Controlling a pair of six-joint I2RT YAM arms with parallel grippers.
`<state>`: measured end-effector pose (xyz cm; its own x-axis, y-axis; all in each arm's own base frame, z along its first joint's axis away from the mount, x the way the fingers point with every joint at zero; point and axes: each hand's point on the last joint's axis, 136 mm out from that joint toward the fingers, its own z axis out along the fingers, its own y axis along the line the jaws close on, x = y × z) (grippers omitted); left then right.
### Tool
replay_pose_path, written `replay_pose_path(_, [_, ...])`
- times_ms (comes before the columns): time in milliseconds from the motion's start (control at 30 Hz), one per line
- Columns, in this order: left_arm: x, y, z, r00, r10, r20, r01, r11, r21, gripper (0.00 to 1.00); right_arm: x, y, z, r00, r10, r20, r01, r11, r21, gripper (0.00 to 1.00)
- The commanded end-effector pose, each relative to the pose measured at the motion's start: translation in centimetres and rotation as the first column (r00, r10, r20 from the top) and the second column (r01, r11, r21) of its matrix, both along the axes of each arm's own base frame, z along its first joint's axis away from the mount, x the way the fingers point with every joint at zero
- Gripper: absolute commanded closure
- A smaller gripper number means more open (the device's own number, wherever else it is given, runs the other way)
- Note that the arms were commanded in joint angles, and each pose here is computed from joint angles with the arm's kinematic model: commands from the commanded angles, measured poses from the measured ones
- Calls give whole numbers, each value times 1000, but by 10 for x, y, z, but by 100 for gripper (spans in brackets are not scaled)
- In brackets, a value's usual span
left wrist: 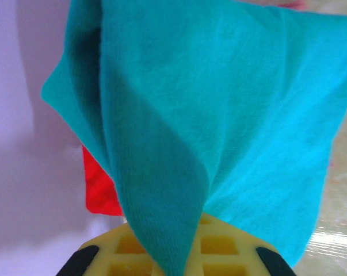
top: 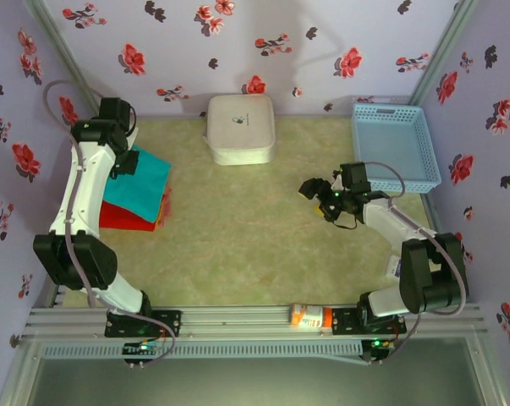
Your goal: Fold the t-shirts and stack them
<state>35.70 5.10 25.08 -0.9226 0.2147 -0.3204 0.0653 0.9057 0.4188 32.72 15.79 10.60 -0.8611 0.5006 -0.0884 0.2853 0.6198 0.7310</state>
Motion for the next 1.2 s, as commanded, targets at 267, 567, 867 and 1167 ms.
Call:
replay_pose_path(267, [17,66,-26,986,165,10,-164,972,168,100,6,7,-1,998,52,-18,-52,998,18,21])
replay_pose_path(567, [23,100,-39,941,337,15,-319,873,370,0,-4,5,-5,997,76,-24,-76,997,4,22])
replay_pose_path(867, [17,77,0,945,294,142,-322,909,264,0,-9,-3,-1,997,71,-1,-71,997,-42,22])
replay_pose_path(1167, [7,17,45,897,187,401,-190,981,-31,0,2,-34,31,984,75,159,-30,962,-270,15])
